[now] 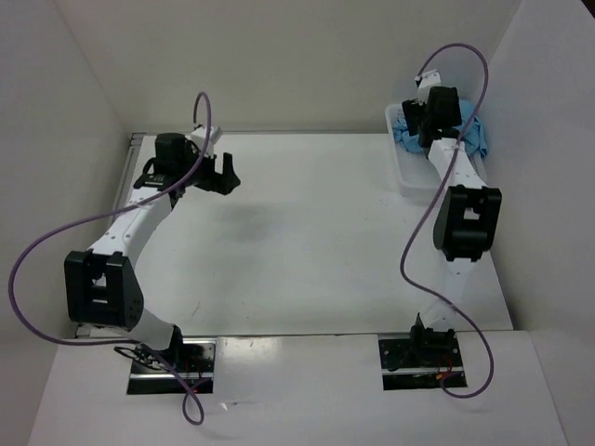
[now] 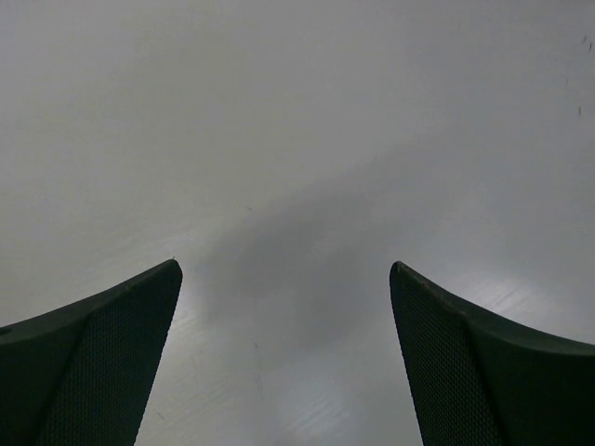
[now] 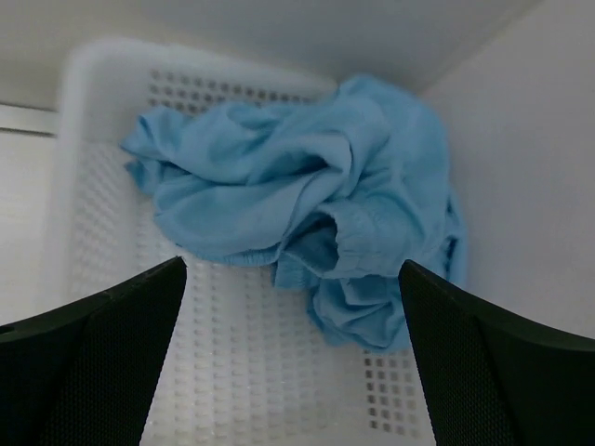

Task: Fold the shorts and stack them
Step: Grab the shorts from the pile

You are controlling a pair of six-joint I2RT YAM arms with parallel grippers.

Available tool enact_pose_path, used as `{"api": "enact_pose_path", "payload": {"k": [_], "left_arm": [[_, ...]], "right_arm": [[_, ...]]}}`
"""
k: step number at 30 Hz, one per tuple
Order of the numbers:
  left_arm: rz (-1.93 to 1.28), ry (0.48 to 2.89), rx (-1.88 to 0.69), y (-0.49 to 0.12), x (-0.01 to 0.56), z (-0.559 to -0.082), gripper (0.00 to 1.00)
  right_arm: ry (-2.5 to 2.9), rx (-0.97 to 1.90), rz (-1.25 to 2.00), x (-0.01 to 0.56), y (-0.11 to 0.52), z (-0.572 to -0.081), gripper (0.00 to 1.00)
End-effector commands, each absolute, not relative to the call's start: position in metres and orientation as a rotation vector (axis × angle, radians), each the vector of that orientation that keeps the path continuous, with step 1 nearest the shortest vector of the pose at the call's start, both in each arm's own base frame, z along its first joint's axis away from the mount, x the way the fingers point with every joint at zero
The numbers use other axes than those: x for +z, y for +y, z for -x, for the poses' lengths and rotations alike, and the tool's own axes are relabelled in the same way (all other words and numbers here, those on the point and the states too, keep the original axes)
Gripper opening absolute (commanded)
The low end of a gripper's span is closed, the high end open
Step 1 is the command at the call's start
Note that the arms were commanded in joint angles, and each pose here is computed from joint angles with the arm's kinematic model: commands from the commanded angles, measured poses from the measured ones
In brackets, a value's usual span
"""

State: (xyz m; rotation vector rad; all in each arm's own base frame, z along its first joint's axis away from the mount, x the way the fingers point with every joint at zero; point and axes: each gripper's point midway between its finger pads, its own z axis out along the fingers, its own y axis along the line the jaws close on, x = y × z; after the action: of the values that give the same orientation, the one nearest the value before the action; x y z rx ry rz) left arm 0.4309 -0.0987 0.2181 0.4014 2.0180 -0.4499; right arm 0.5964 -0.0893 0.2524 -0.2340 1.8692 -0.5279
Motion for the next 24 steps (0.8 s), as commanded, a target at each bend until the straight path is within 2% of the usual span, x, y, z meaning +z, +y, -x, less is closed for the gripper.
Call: {"api": "enact_pose_path", "payload": {"k": [1, 3, 4, 6, 7, 8, 10, 11, 12, 13, 14, 15, 16, 17, 18, 19, 20, 24], "left_arm": [[-0.418, 2.142, -0.429, -0.112, 0.192, -0.416, 0.99], [-0.431, 2.183, -0.433, -0.118, 0.177, -0.415, 0.99], [-0.431, 2.182, -0.433, -0.118, 0.178, -0.418, 0.99], [-0.423, 2.212, -0.423, -0.116, 0.168, -0.418, 0.99], [-0.423, 2.218, -0.424, -0.116, 0.166, -0.421, 0.99], [-0.411, 2.235, -0.4, -0.113, 0.16, -0.423, 0.99], [-0.406, 2.235, -0.389, -0.112, 0.157, -0.426, 0.99], [-0.401, 2.246, -0.38, -0.11, 0.153, -0.427, 0.99], [-0.401, 2.246, -0.38, -0.11, 0.153, -0.427, 0.99], [-0.401, 2.237, -0.379, -0.111, 0.157, -0.429, 0.99], [-0.401, 2.246, -0.38, -0.111, 0.153, -0.429, 0.99], [-0.401, 2.246, -0.38, -0.111, 0.153, -0.429, 0.99], [-0.401, 2.237, -0.379, -0.111, 0.154, -0.431, 0.99], [-0.401, 2.237, -0.379, -0.111, 0.154, -0.433, 0.99], [-0.401, 2.237, -0.379, -0.111, 0.154, -0.433, 0.99], [-0.407, 2.235, -0.391, -0.113, 0.155, -0.433, 0.99], [-0.407, 2.226, -0.39, -0.113, 0.156, -0.434, 0.99], [-0.419, 2.188, -0.409, -0.117, 0.165, -0.434, 0.99]], "right_arm": [[1.909, -0.594, -0.13, 0.236, -0.141, -0.607, 1.0], [1.911, -0.598, -0.238, 0.217, -0.161, -0.628, 1.0], [1.863, -0.618, -0.294, 0.233, -0.175, -0.635, 1.0], [1.916, -0.624, -0.286, 0.195, -0.177, -0.649, 1.0], [1.878, -0.647, -0.312, 0.207, -0.183, -0.654, 1.0], [1.942, -0.675, -0.319, 0.174, -0.191, -0.656, 1.0], [1.97, -0.696, -0.357, 0.156, -0.196, -0.66, 1.0], [1.911, -0.723, -0.404, 0.181, -0.203, -0.663, 1.0], [2.048, -0.742, -0.386, 0.124, -0.202, -0.658, 1.0], [1.947, -0.719, -0.435, 0.166, -0.209, -0.663, 0.95], [1.961, -0.712, -0.427, 0.162, -0.207, -0.66, 0.75], [2.011, -0.749, -0.457, 0.146, -0.21, -0.651, 0.61], [2.111, -0.774, -0.427, 0.113, -0.21, -0.643, 0.44], [2.146, -0.745, -0.418, 0.106, -0.205, -0.641, 0.29], [2.19, -0.724, -0.425, 0.108, -0.2, -0.631, 0.01], [2.209, -0.688, -0.452, 0.098, -0.195, -0.629, 0.0], [2.141, -0.636, -0.468, 0.131, -0.192, -0.634, 0.0], [2.091, -0.529, -0.449, 0.176, -0.173, -0.634, 0.0]]}}
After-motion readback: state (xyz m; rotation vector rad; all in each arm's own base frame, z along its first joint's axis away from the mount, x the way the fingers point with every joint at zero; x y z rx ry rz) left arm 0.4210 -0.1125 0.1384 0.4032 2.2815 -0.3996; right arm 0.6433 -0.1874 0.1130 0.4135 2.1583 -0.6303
